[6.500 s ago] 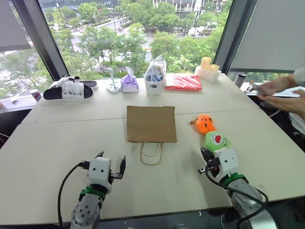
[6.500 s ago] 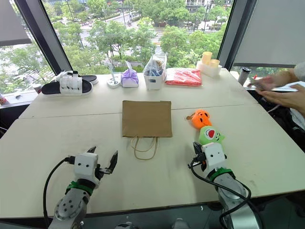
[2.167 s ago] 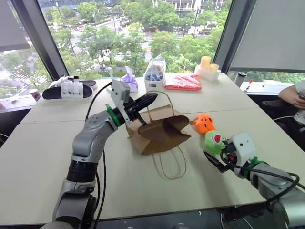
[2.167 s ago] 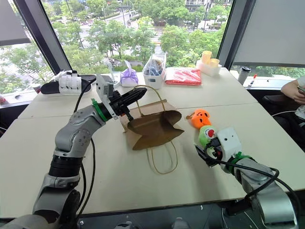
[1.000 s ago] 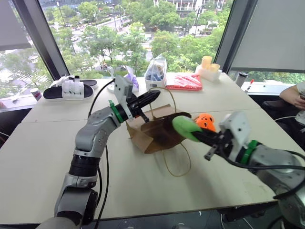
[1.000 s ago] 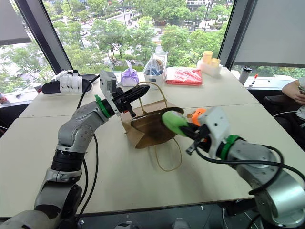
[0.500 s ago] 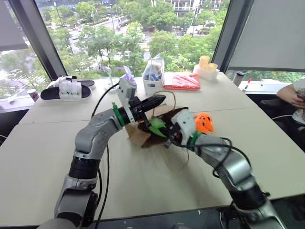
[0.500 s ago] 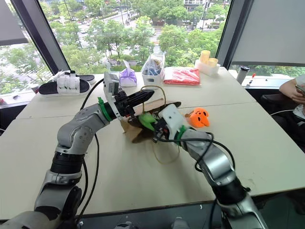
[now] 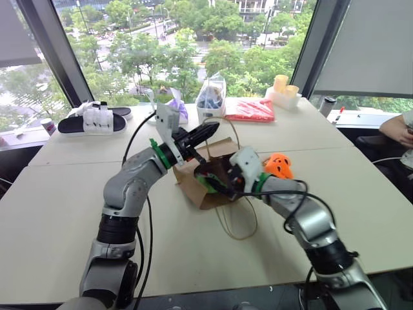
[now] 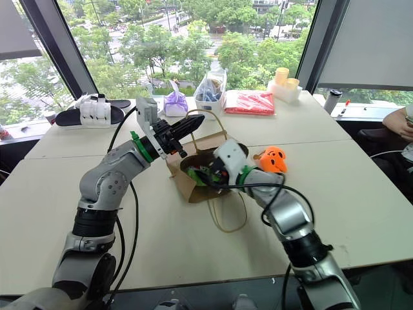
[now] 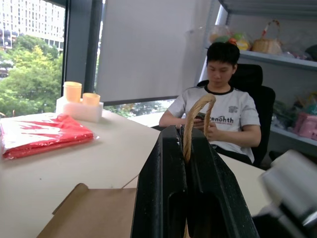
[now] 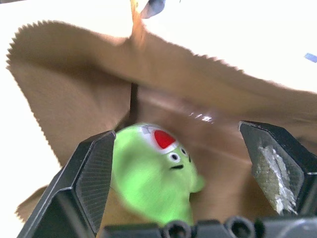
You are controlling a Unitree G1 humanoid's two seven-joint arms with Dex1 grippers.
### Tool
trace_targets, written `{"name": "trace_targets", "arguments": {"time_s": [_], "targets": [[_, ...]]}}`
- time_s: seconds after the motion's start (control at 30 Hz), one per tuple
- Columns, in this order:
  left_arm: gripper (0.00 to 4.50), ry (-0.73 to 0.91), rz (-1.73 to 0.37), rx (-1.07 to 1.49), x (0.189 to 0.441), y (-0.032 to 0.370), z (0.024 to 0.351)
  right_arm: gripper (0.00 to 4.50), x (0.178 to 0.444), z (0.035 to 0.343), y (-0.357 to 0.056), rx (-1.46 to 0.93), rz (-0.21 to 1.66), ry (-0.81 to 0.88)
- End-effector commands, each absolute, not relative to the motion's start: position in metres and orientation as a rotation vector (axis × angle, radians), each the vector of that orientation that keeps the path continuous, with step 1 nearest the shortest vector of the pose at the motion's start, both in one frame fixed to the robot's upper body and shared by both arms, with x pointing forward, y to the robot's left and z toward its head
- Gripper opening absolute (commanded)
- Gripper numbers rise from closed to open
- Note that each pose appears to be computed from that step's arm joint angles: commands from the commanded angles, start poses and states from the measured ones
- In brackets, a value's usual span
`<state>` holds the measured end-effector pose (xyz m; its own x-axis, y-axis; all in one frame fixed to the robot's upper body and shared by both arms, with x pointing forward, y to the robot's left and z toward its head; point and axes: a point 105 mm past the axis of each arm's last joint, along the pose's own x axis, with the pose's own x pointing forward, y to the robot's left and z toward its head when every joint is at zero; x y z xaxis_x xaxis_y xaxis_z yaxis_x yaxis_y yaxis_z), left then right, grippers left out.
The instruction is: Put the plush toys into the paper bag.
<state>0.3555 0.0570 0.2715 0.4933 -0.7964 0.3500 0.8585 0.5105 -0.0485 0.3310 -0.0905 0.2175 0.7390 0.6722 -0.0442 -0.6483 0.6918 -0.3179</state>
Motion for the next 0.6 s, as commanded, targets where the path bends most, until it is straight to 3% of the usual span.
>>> {"name": "trace_targets", "arguments": {"time_s": [0.03, 0.17, 0.3, 0.6], "targets": [[0.0, -0.344, -1.012, -0.227, 0.354, 0.063, 0.28, 4.45, 0.312, 0.253, -0.133, -0.332, 0.619, -0.146], [0.0, -0.344, -1.011, -0.226, 0.356, 0.064, 0.281, 4.45, 0.319, 0.239, -0.181, -0.401, 0.436, -0.044], [0.0, -0.345, -1.017, -0.227, 0.355, 0.063, 0.28, 4.45, 0.349, 0.202, -0.213, -0.414, 0.278, 0.041], [0.0, -0.35, -0.996, -0.213, 0.355, 0.065, 0.279, 4.45, 0.404, 0.149, -0.226, -0.272, 0.132, 0.066]]}}
